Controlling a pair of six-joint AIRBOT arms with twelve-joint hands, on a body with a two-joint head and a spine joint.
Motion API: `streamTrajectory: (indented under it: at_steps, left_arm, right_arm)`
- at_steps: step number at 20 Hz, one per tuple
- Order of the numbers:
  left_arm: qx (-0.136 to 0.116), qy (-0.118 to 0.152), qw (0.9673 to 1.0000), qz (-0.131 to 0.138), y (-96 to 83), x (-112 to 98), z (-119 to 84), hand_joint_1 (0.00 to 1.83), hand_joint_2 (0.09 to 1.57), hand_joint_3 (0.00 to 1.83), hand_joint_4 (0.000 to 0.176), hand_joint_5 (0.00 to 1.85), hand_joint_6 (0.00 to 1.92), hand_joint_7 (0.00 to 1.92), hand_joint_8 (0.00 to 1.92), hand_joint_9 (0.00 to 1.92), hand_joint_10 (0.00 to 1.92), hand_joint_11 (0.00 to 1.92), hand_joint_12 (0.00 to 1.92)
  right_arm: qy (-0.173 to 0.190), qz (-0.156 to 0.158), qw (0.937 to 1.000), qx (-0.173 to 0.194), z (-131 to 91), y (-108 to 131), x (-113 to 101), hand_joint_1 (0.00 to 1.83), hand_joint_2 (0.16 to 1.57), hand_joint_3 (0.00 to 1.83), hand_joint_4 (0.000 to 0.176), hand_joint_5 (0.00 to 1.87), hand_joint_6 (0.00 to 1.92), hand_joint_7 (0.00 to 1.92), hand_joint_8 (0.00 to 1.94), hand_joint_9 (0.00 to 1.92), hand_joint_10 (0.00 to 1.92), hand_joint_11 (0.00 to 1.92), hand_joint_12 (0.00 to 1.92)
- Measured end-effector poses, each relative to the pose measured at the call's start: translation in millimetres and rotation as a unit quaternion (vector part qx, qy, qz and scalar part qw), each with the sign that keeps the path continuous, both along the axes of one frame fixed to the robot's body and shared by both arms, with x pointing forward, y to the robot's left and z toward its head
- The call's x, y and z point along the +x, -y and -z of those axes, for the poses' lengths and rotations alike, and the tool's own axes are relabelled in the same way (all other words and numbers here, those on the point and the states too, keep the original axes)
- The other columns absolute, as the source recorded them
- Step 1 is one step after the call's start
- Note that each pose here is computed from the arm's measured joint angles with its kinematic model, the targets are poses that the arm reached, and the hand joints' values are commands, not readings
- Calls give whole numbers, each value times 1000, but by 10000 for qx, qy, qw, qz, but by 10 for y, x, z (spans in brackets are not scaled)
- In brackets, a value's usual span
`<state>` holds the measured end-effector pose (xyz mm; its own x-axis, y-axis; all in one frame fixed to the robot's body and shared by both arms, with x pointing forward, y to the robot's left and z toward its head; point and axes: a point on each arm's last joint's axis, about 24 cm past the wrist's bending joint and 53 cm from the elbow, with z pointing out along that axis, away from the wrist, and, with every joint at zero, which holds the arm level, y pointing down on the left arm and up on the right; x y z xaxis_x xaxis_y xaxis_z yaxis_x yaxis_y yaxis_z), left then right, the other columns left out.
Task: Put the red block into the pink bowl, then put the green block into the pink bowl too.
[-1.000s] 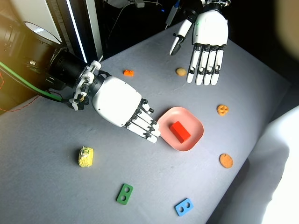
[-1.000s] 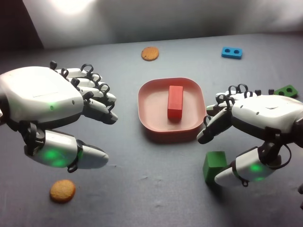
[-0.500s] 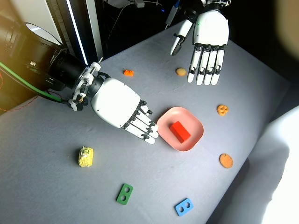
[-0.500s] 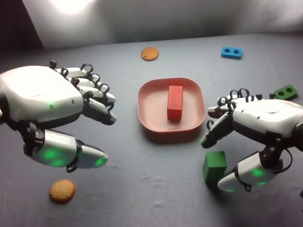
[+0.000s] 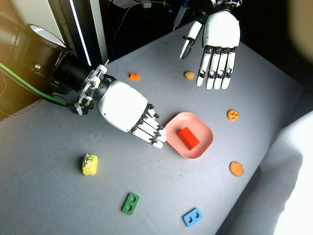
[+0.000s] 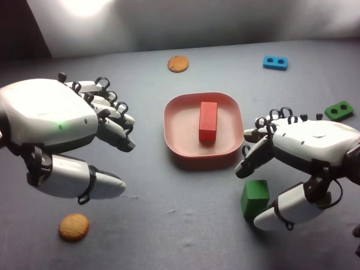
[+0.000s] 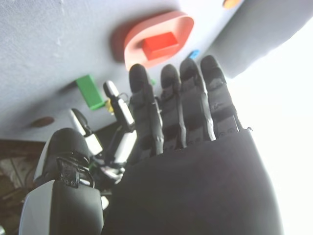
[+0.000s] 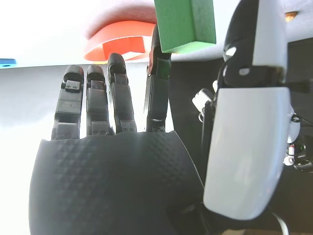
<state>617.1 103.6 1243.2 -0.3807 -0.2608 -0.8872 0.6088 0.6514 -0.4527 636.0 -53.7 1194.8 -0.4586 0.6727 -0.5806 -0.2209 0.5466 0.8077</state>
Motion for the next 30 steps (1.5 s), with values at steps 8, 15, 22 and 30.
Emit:
streamTrajectory:
  at_steps: [8,15,22,30]
  left_arm:
    - [-26,-26,10000,-7,-2,1,3,162,1223,1,0,610,4,297,2,221,0,0,338]
    - [-23,-23,10000,-8,-3,2,3,152,1222,2,0,604,6,312,13,213,6,0,338]
    - [-23,-19,10000,-14,-10,7,1,192,1209,0,0,646,3,321,6,240,6,0,424]
    - [-31,-4,10000,-13,-8,9,-12,170,1218,0,0,664,4,321,4,246,5,0,390]
  right_arm:
    - [-145,85,9999,11,88,43,2,1036,778,0,117,858,18,255,7,0,0,0,0]
    - [-123,120,9999,19,77,57,11,1015,788,3,114,816,0,244,0,0,0,0,0]
    - [-104,141,9998,39,70,46,15,1027,784,2,97,822,2,274,5,0,0,0,0]
    - [-105,121,9999,50,77,13,15,1020,801,7,95,851,11,246,11,0,0,0,0]
